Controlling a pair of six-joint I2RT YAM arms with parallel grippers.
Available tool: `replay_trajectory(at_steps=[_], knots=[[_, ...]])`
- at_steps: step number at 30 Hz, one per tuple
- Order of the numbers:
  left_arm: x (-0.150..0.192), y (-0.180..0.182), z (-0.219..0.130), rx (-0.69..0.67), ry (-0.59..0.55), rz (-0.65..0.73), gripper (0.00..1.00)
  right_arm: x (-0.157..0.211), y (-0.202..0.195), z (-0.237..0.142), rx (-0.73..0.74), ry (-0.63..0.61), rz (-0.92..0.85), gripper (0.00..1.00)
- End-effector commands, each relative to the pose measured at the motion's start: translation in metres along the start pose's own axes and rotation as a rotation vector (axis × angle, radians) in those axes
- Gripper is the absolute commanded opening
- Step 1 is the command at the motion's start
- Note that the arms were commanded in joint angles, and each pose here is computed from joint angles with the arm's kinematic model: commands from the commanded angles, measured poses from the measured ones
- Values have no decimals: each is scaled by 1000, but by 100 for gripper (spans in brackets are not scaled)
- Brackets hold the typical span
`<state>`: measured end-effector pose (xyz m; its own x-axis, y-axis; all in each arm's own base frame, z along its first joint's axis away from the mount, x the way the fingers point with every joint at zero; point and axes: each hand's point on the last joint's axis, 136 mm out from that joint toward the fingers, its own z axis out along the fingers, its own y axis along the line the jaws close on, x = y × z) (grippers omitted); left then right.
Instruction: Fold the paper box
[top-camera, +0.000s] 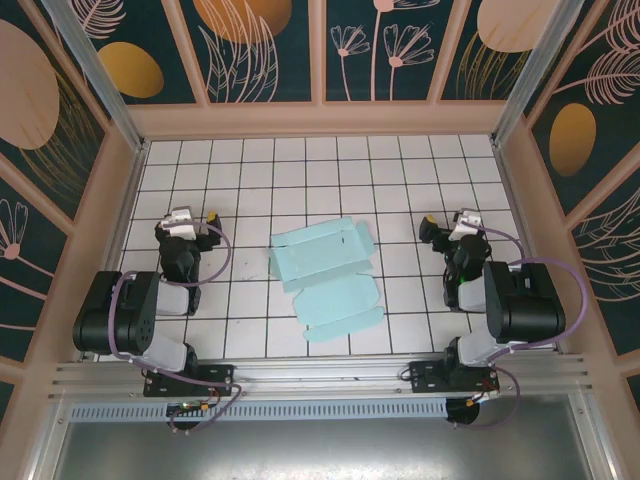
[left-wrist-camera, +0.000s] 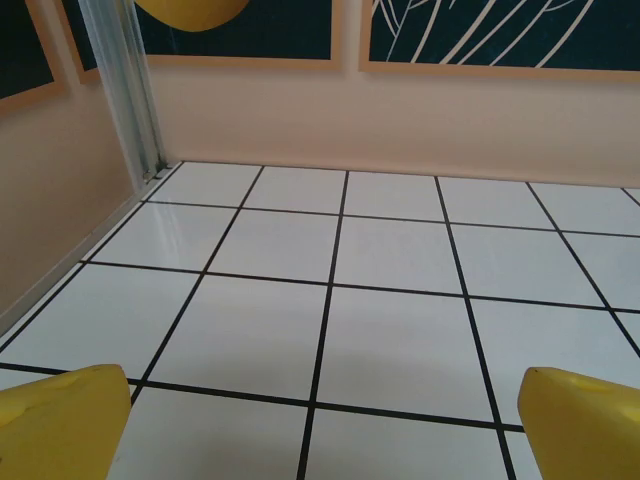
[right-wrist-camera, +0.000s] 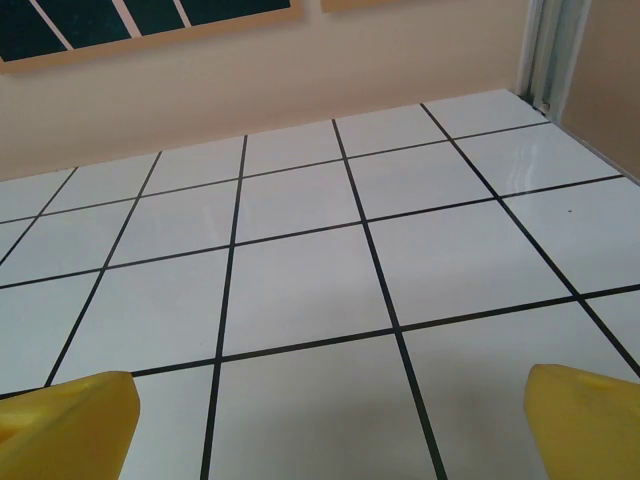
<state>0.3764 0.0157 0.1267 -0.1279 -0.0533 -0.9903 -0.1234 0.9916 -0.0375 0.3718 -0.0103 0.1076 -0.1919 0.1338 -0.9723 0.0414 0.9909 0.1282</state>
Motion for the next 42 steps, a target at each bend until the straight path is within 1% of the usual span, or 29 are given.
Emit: replay_trajectory(at_steps=[1, 29, 32, 35, 38, 40, 42], knots=[[-10, 2, -1, -5, -40, -17, 99, -15, 3, 4, -10, -48, -13, 99], [-9, 2, -2, -7, -41, -16, 99, -14, 2, 4, -9, -47, -12, 99], [-12, 3, -3, -10, -49, -18, 99, -15, 3, 3, -10, -51, -15, 99], [-27, 6, -9, -28, -67, -25, 99, -22, 8, 2, -10, -57, -38, 99], [-40, 9, -14, -52, -40, -69, 99, -29, 16, 3, 9, -27, -72, 99], [-47, 5, -16, -33, 4, -146, 99, -32, 23, 6, 21, 10, -97, 99], [-50, -3, -23, -3, 29, -232, 99, -36, 34, 4, 13, 18, -110, 99]])
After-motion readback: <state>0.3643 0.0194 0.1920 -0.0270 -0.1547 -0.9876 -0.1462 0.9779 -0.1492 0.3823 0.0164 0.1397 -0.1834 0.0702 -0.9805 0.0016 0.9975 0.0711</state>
